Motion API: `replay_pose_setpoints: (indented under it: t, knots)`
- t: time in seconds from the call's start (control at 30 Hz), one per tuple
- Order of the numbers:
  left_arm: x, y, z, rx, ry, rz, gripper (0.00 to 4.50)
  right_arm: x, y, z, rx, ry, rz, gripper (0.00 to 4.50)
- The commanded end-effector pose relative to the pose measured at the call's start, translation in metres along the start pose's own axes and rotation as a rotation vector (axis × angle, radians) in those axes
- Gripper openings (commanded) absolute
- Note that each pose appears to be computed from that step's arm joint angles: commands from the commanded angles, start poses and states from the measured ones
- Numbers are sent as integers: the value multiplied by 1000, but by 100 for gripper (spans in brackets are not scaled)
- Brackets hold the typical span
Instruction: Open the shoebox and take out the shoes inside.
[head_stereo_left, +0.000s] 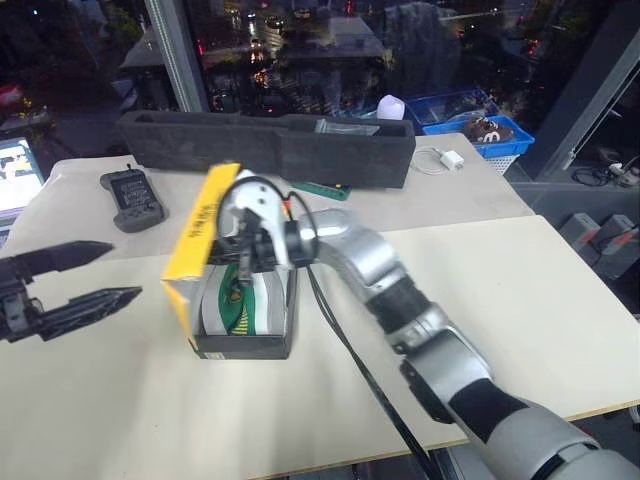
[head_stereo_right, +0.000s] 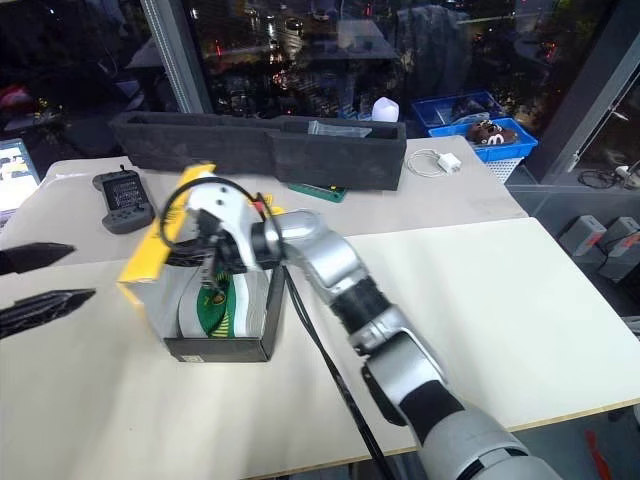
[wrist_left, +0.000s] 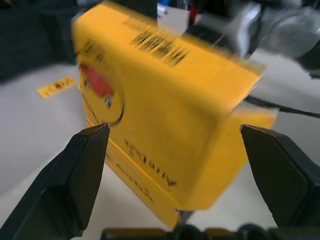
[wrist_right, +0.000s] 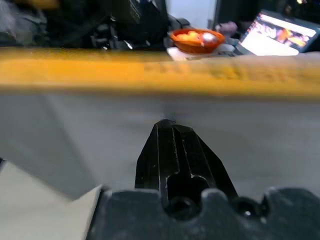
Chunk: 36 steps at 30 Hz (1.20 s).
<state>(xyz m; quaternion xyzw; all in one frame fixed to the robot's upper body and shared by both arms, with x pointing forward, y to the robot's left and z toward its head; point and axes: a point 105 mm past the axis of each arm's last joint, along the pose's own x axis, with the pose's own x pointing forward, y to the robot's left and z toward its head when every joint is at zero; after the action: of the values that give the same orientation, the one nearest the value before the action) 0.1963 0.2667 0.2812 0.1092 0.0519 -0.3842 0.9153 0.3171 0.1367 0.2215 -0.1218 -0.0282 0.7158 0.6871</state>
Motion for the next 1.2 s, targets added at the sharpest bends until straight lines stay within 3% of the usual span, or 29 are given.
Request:
replay_pose_setpoints:
  t: [0.03, 0.2, 0.4, 0.57, 0.67, 0.87, 1.13, 1.2]
  knots:
    - [-12, -3, 22, 78, -12, 25, 450, 23, -3, -14, -41, 39, -27, 3]
    - [-16, -6, 23, 78, 14, 24, 450, 43, 15, -36, -31, 77, 33, 3]
    - [-17, -6, 6, 50, 61, 29, 450, 37, 13, -46, -15, 85, 28, 3]
    - [-9, 0, -27, 70, 191, 24, 450, -10, -10, -8, -38, -19, -45, 3]
    - [0, -2, -29, 78, 161, -1, 450, -39, -6, 9, -50, -27, -77, 3]
    - [9, -3, -36, 62, 162, -49, 450, -83, 26, 16, -141, 83, -110, 3]
    - [19, 4, -36, 74, 148, -74, 450, -79, 29, 2, -398, 275, -50, 3]
    - [21, 5, -37, 73, 148, -78, 450, -75, 25, 0, -477, 310, -27, 57]
